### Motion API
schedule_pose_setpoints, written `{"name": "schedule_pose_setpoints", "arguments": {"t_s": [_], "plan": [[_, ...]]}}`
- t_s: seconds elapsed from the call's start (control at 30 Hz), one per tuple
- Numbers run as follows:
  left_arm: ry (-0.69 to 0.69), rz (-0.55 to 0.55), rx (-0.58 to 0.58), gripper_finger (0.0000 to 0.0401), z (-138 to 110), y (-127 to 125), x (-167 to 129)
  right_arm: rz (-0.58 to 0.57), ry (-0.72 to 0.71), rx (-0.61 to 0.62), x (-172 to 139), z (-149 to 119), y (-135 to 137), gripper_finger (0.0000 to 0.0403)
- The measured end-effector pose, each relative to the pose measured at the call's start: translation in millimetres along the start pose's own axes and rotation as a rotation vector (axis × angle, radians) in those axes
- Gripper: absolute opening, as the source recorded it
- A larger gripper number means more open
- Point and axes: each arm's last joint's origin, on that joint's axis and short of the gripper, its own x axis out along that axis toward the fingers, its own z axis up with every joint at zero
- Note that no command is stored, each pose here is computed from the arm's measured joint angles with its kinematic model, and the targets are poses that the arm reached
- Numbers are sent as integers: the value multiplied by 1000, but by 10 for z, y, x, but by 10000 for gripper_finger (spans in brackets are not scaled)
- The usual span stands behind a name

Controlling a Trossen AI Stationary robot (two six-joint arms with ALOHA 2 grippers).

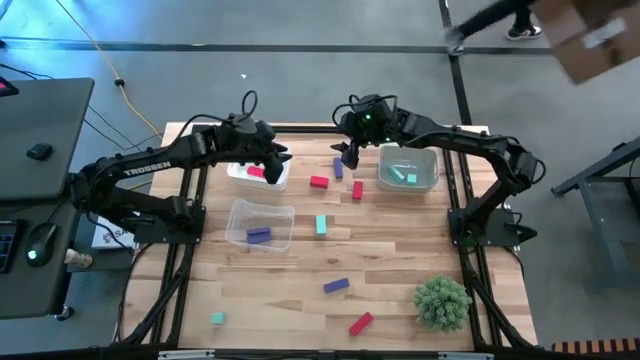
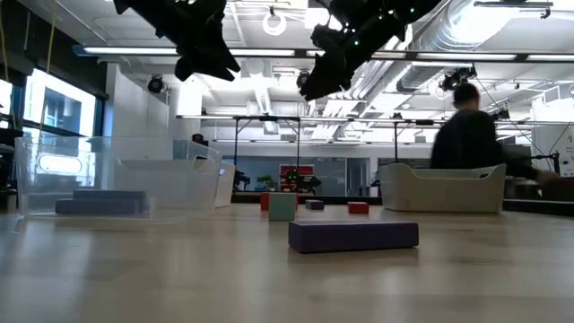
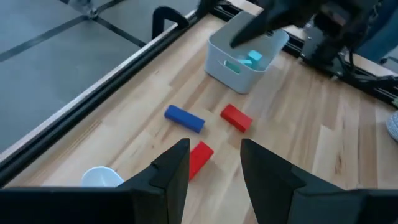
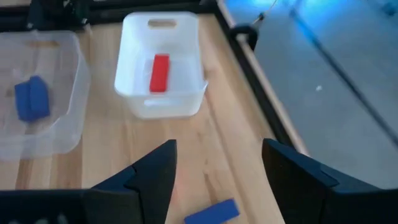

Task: Sort & place blocks by color
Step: Put the red block into the white bin

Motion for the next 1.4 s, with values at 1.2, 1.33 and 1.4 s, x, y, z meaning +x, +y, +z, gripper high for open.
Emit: {"name": "schedule_pose_setpoints", "arguments": {"t_s": [1.2,1.33,1.4], "plan": [[29,44,-40,133,-22,72,-3,175,340,-25,1246,-772,404,227],[29,43,-40,133,-22,72,-3,166,359,-13,1323,-840,409,227],[29,43,-40,133,-22,72,-3,164,354,-14,1349,-850,408,227]]}}
